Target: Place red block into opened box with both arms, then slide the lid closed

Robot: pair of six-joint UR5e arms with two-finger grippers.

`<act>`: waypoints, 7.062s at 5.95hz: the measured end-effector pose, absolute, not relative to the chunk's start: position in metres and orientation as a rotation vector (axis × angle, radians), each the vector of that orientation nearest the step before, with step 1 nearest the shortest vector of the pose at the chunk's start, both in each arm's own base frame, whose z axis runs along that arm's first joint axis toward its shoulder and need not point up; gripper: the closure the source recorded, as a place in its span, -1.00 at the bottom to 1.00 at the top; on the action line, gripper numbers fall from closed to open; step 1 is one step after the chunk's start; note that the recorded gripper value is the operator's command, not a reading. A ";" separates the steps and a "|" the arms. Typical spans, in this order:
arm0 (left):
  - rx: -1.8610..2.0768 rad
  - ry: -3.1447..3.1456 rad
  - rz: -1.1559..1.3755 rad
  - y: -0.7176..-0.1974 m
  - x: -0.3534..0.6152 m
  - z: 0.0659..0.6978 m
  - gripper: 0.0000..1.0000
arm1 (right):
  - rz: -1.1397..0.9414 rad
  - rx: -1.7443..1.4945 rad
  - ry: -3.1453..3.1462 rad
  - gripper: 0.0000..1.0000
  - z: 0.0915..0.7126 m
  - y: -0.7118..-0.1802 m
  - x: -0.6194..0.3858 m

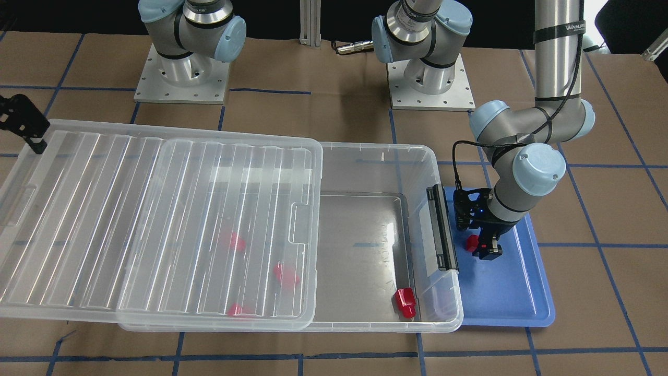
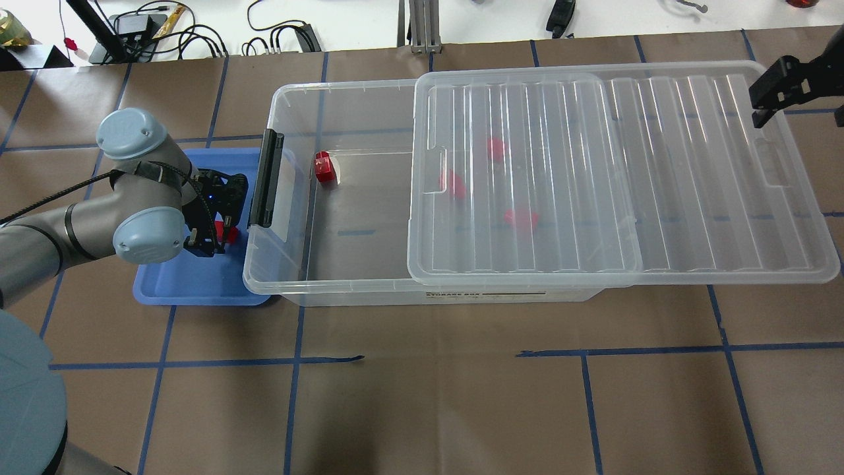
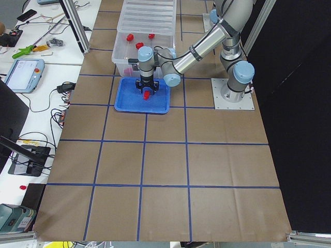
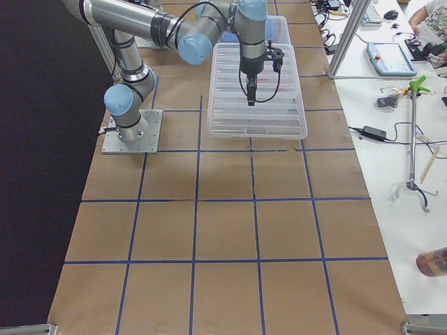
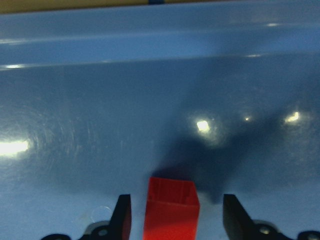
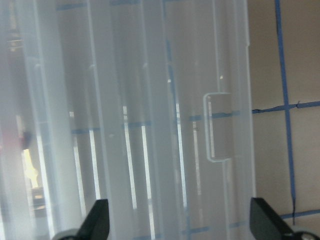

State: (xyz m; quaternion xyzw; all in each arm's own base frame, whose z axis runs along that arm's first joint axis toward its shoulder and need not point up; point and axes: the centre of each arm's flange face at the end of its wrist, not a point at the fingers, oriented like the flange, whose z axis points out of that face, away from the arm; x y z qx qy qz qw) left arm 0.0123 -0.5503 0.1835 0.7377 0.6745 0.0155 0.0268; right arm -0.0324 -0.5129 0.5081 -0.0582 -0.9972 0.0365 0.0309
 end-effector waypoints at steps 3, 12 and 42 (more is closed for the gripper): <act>2.262 2.060 0.037 -0.550 0.009 0.207 0.87 | 0.040 -0.282 -3.147 -1.00 0.548 -0.498 0.106; 2.071 2.282 -0.140 -0.515 -0.202 0.318 0.90 | -0.024 -0.251 -3.147 -1.00 0.528 -0.504 0.145; 0.043 3.120 -0.057 -0.459 -0.145 0.534 -0.96 | -0.039 -0.172 -3.116 -1.00 0.347 -0.508 -0.221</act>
